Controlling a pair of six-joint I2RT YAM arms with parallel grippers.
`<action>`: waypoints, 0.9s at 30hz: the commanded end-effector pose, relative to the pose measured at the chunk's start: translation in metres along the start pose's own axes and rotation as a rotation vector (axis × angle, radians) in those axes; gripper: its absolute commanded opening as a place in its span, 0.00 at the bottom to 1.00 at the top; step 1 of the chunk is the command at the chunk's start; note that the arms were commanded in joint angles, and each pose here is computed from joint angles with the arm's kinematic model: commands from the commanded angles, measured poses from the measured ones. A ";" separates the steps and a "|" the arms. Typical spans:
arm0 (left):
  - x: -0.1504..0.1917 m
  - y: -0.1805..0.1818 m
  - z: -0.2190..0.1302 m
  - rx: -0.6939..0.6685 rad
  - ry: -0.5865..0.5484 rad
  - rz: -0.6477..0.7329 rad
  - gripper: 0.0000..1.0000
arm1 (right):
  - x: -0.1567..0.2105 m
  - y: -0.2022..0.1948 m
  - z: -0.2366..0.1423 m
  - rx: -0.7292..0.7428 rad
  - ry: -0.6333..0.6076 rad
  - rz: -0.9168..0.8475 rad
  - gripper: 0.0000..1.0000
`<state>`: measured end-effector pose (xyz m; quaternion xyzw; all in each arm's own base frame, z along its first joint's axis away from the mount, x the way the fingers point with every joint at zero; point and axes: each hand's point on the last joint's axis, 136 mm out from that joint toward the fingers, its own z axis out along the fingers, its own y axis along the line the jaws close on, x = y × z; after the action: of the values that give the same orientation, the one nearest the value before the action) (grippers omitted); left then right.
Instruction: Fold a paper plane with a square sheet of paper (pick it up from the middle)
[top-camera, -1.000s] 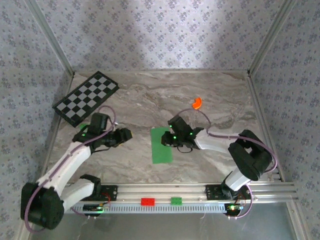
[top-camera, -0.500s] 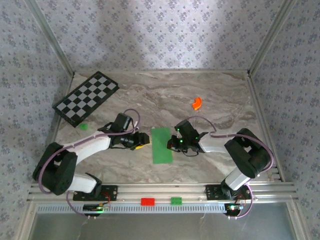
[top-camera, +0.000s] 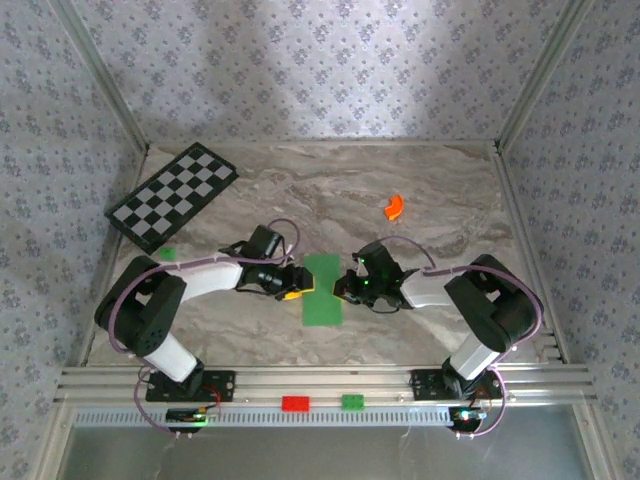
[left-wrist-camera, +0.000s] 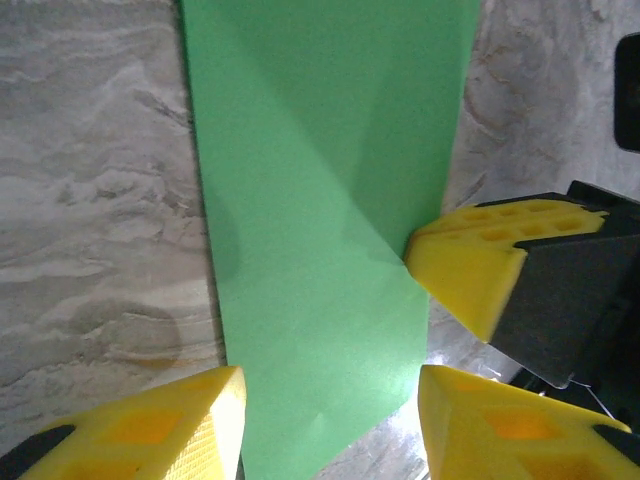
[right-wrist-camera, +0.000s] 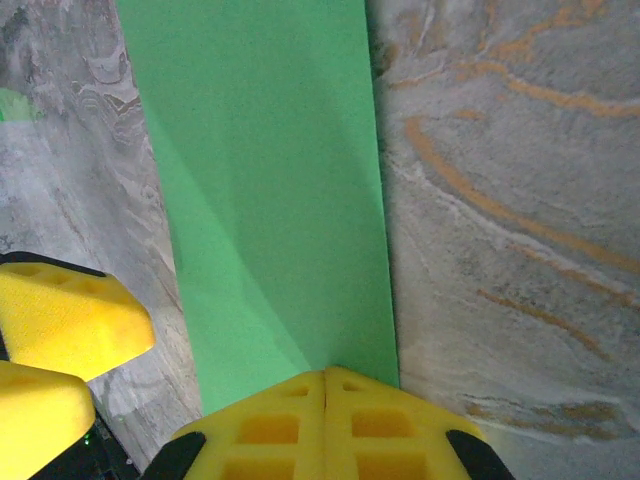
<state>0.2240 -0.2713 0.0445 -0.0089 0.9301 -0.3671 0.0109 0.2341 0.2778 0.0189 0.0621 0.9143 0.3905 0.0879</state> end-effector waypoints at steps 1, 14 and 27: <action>-0.002 0.004 0.000 -0.051 -0.005 0.009 0.50 | 0.024 -0.051 0.003 0.163 0.061 0.085 0.03; 0.007 -0.001 0.020 -0.003 0.076 0.034 0.40 | 0.026 -0.057 0.003 0.181 0.062 0.095 0.03; 0.003 -0.014 0.017 0.054 0.052 0.052 0.35 | 0.029 -0.062 0.001 0.193 0.063 0.099 0.04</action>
<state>0.2192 -0.2854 0.0338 0.0139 0.9284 -0.3712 -0.0078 0.2341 0.2774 0.0184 0.0646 0.9121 0.3945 0.0905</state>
